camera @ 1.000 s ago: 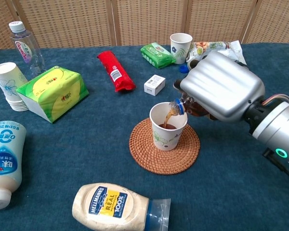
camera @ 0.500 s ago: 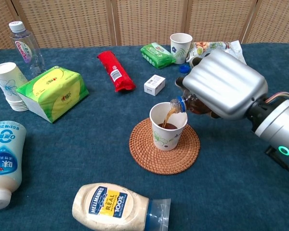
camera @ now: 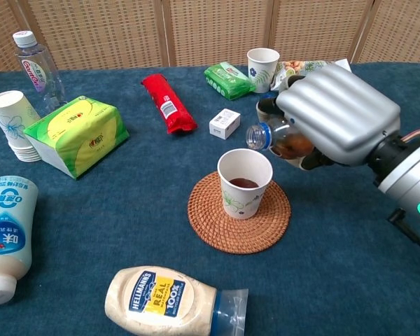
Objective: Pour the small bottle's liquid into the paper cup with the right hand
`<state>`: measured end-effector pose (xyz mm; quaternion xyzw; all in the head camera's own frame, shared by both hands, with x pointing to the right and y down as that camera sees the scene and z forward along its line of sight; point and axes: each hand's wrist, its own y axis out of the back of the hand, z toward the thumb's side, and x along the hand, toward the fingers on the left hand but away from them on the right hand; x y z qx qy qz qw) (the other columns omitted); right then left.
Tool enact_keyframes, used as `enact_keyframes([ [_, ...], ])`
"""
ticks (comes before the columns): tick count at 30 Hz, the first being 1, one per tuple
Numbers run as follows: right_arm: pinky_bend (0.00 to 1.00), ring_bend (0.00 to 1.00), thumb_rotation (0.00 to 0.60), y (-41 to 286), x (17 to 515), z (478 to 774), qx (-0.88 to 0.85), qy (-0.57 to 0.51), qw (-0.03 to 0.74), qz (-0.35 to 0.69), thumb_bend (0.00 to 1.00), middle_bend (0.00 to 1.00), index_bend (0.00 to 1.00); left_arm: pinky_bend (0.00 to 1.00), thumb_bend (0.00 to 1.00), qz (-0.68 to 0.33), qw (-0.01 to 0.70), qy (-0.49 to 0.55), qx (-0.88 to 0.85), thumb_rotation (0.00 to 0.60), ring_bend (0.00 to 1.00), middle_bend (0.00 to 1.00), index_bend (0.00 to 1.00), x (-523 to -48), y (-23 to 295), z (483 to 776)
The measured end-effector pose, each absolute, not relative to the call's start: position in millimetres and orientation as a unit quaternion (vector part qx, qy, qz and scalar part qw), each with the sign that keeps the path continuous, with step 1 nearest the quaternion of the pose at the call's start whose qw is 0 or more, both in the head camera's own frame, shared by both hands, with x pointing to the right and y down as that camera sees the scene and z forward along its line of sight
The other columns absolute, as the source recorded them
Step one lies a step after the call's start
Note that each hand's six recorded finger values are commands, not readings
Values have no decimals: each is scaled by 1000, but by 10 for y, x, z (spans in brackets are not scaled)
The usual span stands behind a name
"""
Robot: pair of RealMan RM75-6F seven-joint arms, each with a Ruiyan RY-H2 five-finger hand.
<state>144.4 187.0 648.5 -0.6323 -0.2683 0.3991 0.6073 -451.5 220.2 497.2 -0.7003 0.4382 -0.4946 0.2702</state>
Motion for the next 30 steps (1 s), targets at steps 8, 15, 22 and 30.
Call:
enact_keyframes([
  [8, 802, 330, 600, 1792, 1594, 6452, -684, -354, 513, 379, 832, 634, 445, 0, 273, -497, 269, 435, -701, 600, 0, 0, 0, -4506, 2203, 4991],
  [15, 802, 331, 600, 1693, 1823, 6391, -697, -420, 453, 364, 847, 634, 445, 0, 274, -499, 267, 431, -703, 600, 0, 0, 0, -4486, 2209, 5010],
  [22, 801, 330, 600, 1627, 2140, 6380, -710, -488, 372, 346, 859, 634, 446, 0, 273, -500, 266, 428, -704, 600, 0, 0, 0, -4469, 2219, 5021],
  [30, 801, 331, 600, 1594, 2526, 6400, -708, -566, 283, 315, 883, 634, 450, 0, 274, -502, 264, 422, -707, 600, 0, 0, 0, -4446, 2225, 5044],
])
